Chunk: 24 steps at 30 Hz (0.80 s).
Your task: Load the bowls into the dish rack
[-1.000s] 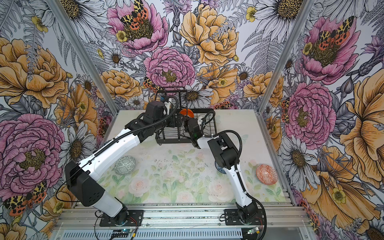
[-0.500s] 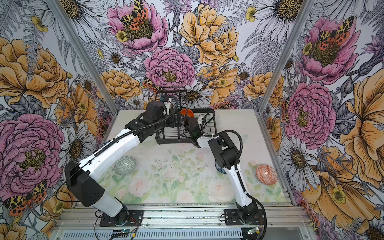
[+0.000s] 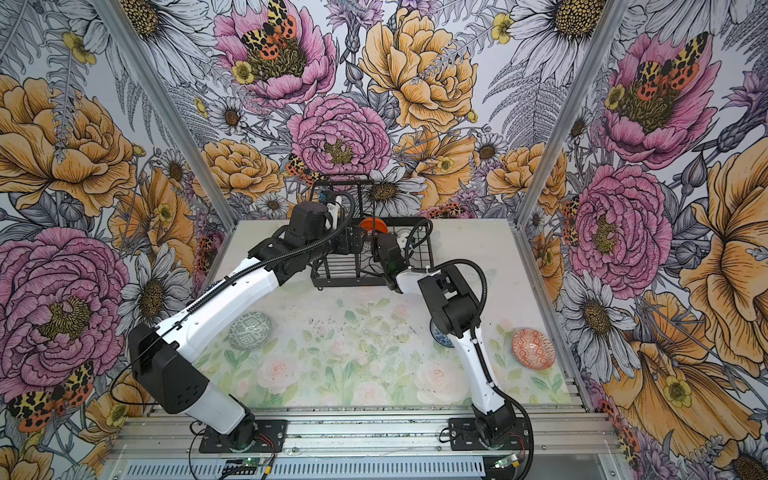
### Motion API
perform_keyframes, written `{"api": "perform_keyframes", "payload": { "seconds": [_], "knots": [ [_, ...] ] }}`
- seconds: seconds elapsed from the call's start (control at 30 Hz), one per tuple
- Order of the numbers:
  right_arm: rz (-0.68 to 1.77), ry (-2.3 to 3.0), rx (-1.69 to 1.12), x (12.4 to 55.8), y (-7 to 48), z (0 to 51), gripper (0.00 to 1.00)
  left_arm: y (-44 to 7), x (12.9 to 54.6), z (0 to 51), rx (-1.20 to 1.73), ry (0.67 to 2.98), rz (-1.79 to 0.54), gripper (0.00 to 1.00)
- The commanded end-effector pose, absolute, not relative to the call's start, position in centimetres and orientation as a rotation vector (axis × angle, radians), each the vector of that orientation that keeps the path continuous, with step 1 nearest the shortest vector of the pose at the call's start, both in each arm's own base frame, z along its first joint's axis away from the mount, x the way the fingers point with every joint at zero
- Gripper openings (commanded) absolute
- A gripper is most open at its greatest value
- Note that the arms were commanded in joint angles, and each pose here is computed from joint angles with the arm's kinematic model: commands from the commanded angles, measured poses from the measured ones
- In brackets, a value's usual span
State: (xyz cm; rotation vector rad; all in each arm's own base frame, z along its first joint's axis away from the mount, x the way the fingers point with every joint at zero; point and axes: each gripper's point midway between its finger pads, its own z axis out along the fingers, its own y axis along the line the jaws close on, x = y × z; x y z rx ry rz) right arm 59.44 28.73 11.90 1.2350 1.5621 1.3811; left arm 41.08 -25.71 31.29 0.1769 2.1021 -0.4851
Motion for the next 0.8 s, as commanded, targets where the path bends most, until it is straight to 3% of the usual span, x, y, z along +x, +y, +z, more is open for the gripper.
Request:
{"api": "perform_keyframes", "payload": {
  "seconds": [0.0, 0.77],
  "knots": [
    [1.356, 1.544, 1.241, 60.0, 28.0, 12.8, 0.25, -24.5, 40.8, 32.3, 0.145, 2.074, -0.469, 0.99],
    [1.376, 1.515, 1.182, 60.4, 27.0, 15.6, 0.37, -23.5, 39.9, 32.6, 0.125, 2.064, -0.455, 0.99]
  ]
}}
